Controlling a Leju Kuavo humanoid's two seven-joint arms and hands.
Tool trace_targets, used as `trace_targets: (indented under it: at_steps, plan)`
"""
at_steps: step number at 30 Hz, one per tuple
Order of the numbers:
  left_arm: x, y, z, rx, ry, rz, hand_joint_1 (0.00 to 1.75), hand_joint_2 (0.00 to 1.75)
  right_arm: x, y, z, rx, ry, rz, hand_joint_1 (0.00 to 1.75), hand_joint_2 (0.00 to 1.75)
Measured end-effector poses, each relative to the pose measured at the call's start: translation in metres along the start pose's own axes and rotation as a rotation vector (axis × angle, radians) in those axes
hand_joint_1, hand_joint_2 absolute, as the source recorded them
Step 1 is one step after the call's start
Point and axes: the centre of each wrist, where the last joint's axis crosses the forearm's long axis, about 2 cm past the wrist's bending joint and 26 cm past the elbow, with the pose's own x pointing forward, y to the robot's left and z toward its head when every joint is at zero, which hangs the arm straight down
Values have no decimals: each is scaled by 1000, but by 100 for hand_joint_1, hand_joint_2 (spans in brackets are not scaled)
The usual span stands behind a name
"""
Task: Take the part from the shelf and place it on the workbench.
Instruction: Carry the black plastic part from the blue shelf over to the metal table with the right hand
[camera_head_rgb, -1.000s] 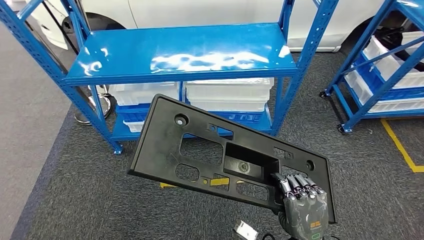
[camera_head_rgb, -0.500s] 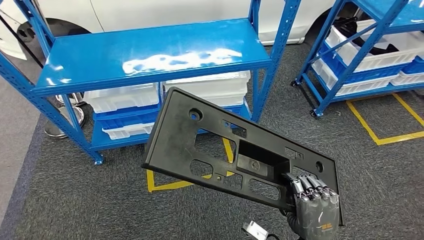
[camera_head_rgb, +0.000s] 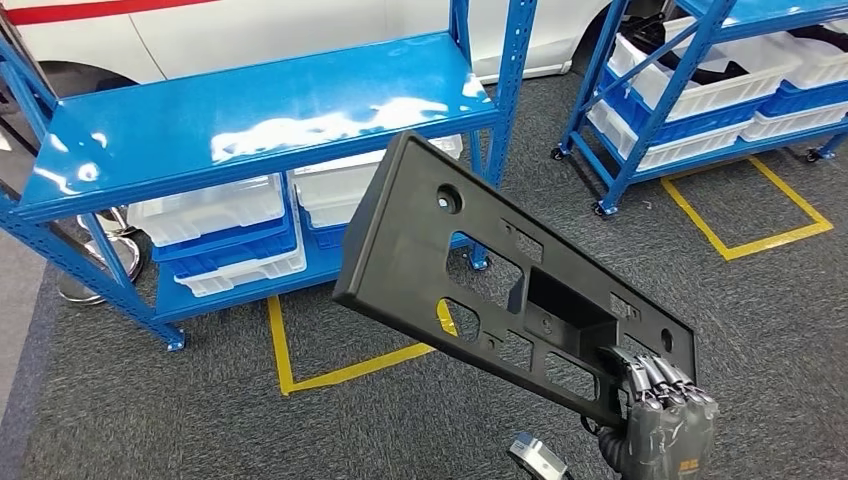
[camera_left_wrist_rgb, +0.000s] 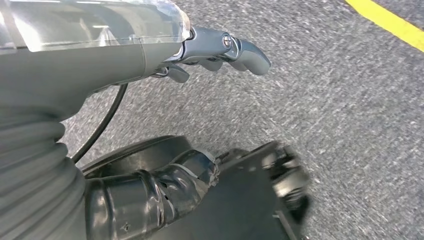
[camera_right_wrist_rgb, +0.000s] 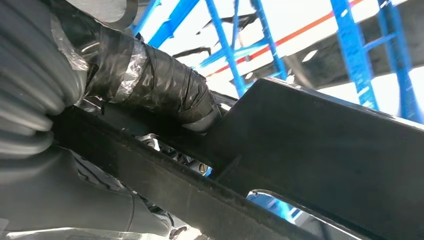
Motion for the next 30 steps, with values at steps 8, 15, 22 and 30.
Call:
trace_targets:
  at_steps: [8,15,22,30]
  plan:
    - [0,0,0,6,3,10,0,175,-6,-10,7,-53,77,-16,175,175]
    - [-1,0,1,9,9,17,0,175,-10,-14,15,-71,128,-47,175,175]
    - [0,0,0,14,9,26,0,175,-12,-19,18,-109,150,-70,175,175]
    - [-2,-1,1,15,17,31,0,175,-13,-22,21,-151,178,-74,175,175]
